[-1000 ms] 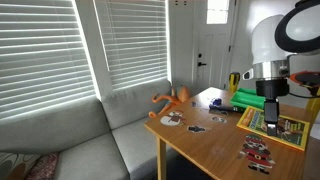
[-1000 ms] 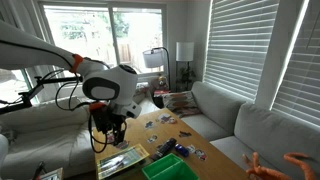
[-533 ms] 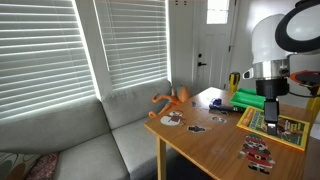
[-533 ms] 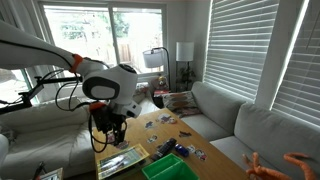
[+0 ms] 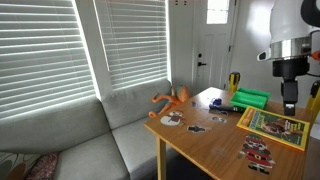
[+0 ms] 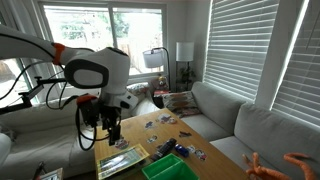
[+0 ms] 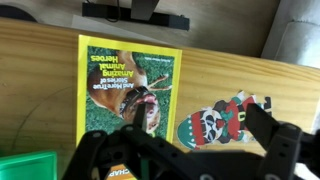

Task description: Open the front cover of the book

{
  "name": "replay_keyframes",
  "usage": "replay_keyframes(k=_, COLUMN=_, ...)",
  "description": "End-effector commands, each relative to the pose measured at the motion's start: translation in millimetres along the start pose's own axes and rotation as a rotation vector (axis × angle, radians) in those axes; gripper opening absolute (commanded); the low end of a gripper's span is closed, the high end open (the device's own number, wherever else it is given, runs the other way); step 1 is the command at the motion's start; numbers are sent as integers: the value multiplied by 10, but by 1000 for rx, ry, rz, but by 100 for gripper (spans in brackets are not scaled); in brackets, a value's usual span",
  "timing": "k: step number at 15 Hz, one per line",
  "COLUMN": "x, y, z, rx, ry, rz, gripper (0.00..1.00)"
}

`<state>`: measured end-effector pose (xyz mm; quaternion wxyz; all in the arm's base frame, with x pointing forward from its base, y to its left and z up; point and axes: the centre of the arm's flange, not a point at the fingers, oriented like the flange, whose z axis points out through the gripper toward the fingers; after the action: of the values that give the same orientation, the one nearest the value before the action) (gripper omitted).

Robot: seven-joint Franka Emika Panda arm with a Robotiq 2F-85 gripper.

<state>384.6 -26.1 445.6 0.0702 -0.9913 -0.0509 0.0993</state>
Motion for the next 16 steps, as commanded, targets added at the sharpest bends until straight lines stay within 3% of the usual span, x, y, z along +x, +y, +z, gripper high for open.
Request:
replay_keyframes(k=1, x=-329, y=360, z=-297, rx=-51, ry=18, rz=-34, gripper=100)
replay_keyframes(k=3, x=-387, y=575, z=-373, rx=-78, ry=48, rz=-36, gripper=100)
replay_keyframes(k=4, x=-273, y=384, z=-255, rx=-54, ry=33, rz=-14, gripper=100)
replay_keyframes(k=13, x=-275, y=398, z=-249, rx=-55, ry=31, rz=-18, gripper=100)
replay_keyframes(k=16, x=-207, y=726, z=-259, rx=-55, ry=54, rz=31, gripper=100)
